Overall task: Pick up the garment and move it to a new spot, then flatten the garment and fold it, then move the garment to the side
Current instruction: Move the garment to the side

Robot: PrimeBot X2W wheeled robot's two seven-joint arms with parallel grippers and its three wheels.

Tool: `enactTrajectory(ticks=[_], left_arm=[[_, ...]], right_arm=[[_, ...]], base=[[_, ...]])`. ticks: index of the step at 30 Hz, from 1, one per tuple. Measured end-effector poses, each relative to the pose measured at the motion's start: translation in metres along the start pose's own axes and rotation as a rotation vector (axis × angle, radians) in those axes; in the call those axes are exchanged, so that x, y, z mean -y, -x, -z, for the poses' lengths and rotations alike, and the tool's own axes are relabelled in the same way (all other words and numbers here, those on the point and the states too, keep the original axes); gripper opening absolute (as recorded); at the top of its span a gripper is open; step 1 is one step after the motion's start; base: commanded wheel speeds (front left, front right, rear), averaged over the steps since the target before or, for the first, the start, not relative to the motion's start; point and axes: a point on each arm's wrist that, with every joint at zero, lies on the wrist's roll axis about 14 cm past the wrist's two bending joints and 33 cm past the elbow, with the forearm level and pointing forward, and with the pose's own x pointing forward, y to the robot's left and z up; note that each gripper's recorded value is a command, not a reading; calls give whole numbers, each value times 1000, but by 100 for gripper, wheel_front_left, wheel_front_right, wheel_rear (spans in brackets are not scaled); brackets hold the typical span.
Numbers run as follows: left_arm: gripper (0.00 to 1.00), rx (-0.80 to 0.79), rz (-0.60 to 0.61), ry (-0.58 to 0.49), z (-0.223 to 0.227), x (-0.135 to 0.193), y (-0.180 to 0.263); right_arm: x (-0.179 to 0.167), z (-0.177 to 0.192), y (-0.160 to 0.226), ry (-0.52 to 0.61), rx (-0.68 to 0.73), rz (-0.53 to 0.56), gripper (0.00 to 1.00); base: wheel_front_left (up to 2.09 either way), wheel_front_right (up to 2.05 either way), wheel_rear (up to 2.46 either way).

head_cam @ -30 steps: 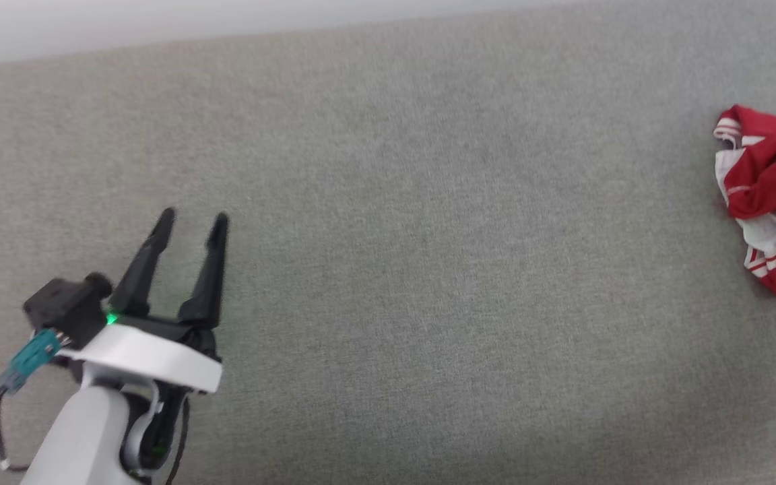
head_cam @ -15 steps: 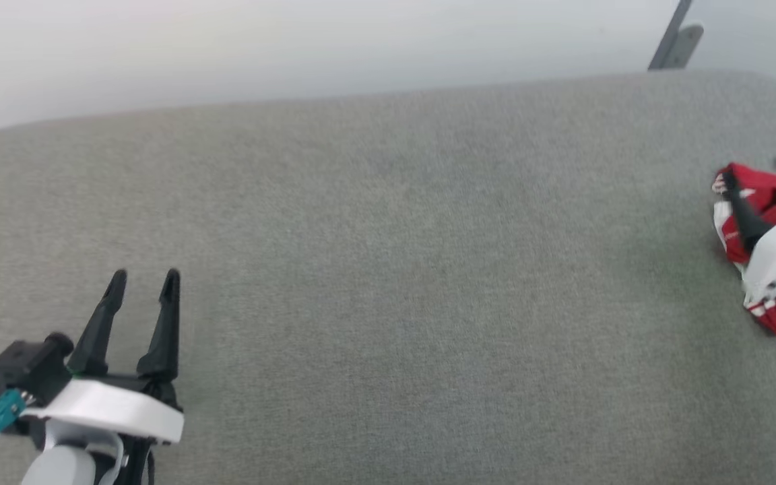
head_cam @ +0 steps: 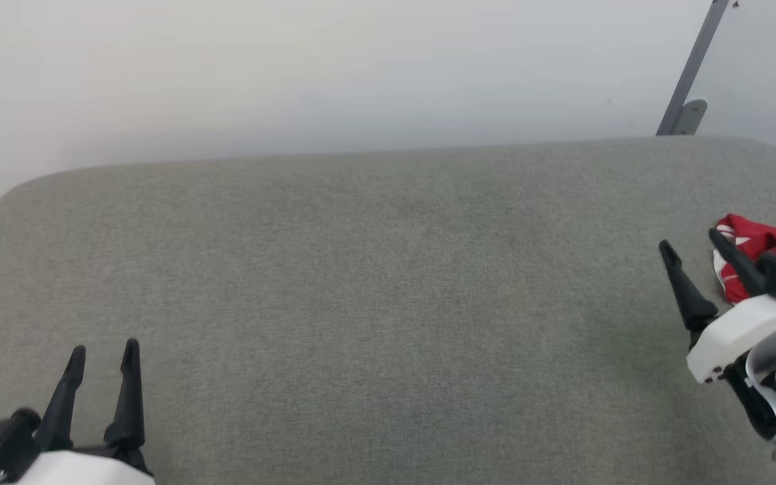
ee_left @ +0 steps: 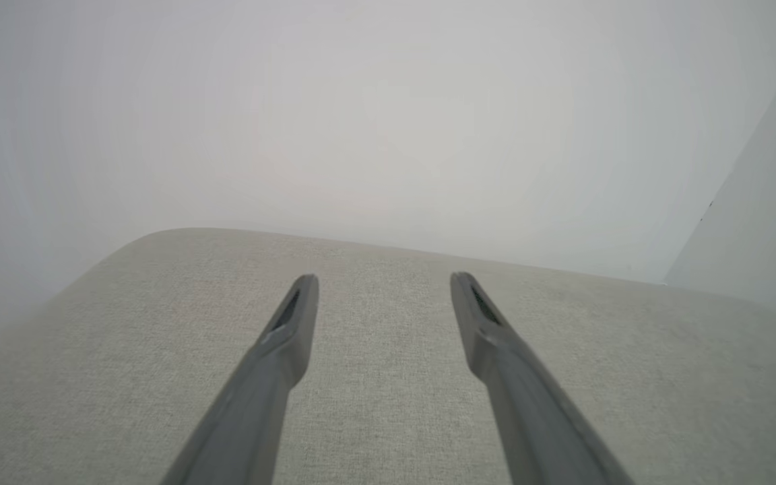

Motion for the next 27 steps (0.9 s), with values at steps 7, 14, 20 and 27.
enactTrajectory(ticks=[7,14,20,27], left_arm=[[100,6,-51,-11,-2,-13,24],[100,13,-90,-19,-4,-22,39],[100,18,-106,-25,-6,-26,47],[100,11,-110,-32,-4,-27,51]], right_arm=[[-18,-8,19,-43,84,-10,100],[-21,-5,45,-76,129,35,100],[-21,-1,67,-112,152,88,100],[-27,7,83,-132,147,105,100]], base=[[0,0,0],[0,0,0],[0,0,0],[0,0,0]])
